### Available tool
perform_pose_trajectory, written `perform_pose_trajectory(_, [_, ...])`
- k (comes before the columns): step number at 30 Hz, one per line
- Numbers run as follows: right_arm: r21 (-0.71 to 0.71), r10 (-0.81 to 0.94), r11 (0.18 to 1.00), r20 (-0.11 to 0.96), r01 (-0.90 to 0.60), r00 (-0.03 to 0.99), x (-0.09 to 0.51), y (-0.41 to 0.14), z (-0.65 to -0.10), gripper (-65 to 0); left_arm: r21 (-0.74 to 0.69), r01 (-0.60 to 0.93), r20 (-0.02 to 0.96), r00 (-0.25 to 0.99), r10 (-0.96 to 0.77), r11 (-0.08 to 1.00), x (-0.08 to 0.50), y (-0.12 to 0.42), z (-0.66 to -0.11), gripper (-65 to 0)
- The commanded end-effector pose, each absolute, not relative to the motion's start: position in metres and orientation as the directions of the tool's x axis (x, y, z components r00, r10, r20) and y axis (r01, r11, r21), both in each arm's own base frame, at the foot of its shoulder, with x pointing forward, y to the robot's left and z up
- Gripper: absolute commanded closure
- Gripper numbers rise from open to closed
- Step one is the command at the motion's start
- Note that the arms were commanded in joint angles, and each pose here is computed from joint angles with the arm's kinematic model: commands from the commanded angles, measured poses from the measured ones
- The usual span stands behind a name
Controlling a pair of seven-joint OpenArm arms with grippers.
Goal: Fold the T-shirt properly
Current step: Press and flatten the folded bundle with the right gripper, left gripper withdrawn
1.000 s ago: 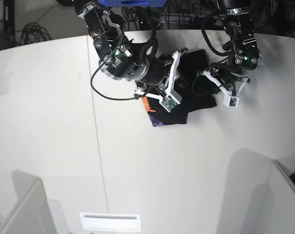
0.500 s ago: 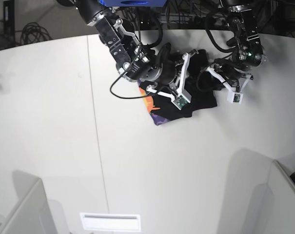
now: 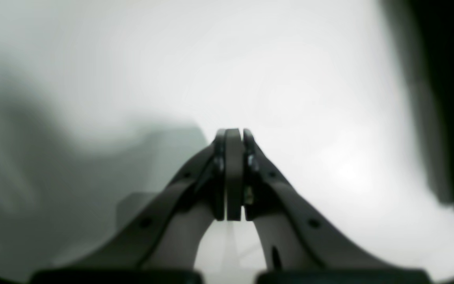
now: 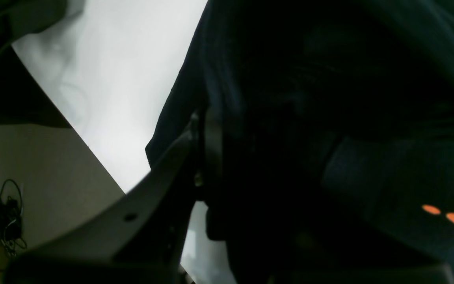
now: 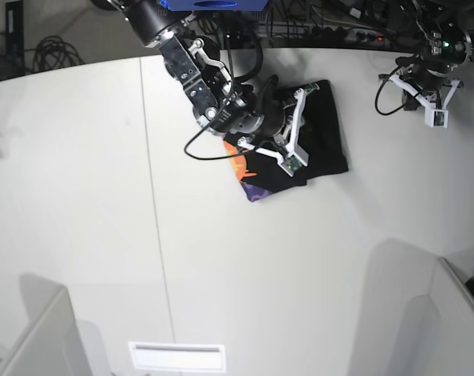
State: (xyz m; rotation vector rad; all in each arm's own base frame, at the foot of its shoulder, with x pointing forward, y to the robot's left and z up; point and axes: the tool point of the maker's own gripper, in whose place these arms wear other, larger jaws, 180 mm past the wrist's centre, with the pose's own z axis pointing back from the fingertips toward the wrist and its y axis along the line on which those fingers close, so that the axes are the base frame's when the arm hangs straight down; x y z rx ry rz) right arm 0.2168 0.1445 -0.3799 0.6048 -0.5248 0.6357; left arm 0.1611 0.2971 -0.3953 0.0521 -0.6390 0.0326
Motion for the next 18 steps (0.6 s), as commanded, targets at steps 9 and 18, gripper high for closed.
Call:
perform_pose_trajectory(9, [0.357, 0.340, 0.642, 0.661, -0.678, 0.669, 0.229, 0.153, -0.361, -30.2, 0.087, -0.065, 0.613, 0.790, -0.001, 0.994, 0.144, 0.323, -0.380, 0.0])
perform_pose_trajectory(18, [0.329, 0.369, 0.611, 0.686, -0.720, 0.627, 0.224, 0.176, -0.345, -30.2, 0.089, -0.063, 0.605, 0.796, -0.003, 0.994, 0.139, 0.322, -0.381, 0.0])
